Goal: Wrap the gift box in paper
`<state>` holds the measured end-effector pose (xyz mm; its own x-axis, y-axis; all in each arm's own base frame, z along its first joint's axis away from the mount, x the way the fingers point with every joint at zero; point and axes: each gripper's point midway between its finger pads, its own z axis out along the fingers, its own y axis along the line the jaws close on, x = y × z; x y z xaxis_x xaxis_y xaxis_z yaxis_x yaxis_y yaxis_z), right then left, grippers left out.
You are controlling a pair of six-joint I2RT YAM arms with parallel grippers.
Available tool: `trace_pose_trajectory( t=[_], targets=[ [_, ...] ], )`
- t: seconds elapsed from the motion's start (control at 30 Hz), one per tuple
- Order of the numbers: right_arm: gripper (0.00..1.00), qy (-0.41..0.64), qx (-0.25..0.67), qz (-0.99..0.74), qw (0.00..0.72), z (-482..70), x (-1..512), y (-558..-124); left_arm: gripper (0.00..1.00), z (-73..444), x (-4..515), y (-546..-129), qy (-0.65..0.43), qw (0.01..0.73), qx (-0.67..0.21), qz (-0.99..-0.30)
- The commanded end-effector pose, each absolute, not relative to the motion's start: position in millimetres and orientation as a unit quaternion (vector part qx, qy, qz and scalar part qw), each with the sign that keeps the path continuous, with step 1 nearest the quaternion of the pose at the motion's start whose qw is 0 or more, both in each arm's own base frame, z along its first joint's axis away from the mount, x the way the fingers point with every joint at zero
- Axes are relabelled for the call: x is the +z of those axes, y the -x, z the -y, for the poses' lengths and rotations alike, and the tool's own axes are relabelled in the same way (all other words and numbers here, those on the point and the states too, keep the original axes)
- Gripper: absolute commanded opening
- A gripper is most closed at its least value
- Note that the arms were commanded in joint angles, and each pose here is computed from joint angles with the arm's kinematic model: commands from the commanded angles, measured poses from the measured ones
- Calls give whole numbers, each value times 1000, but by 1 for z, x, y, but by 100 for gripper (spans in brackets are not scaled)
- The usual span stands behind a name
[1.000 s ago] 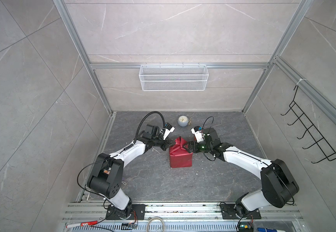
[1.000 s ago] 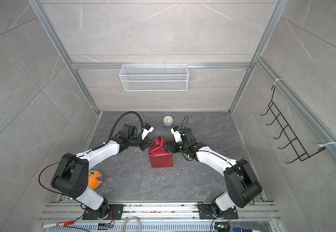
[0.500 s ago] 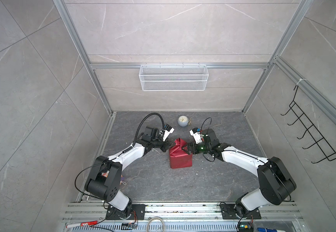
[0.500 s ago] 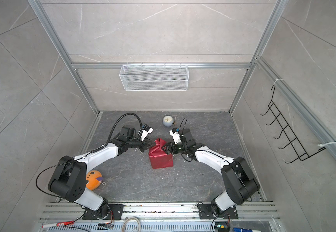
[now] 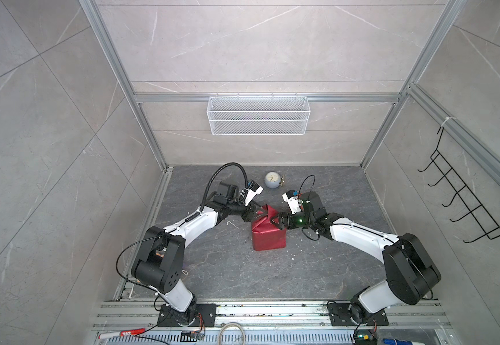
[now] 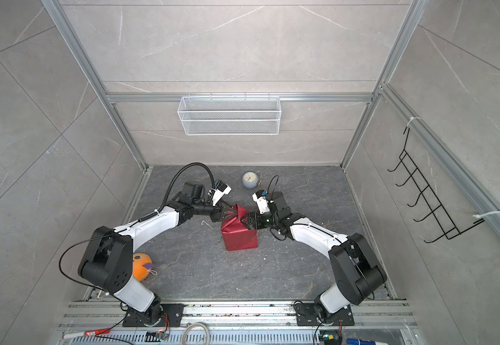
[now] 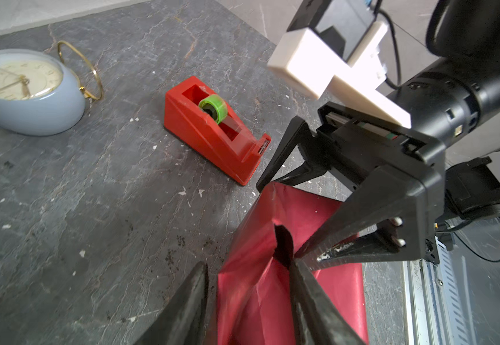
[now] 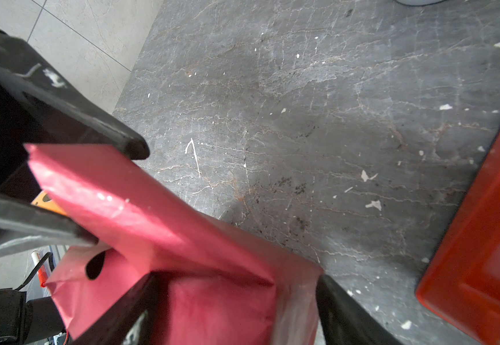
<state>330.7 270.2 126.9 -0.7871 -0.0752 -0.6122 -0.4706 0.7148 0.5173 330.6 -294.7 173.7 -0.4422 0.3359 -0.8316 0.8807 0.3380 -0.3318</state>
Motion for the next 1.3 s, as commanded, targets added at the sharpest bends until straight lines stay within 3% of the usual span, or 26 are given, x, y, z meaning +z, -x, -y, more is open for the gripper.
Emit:
trace_pose_trajectory(
  t=[0.0,0.3,0.77,1.27],
  targets=[
    [84,154,335,-890,269,-268,112,-324,51,305,189,-329,-433,340,-431,-715],
    [84,155,334,-890,269,-268,111,-325,54,311,196,-333,-442,342,-441,-703],
    [84,149,328,-892,271,-268,112,-329,15,315,200,-335,-434,343,-431,-713],
    [85,115,340,-893,271,-266,122,-328,7,312,206,-322,-436,383,-371,-725]
  ],
)
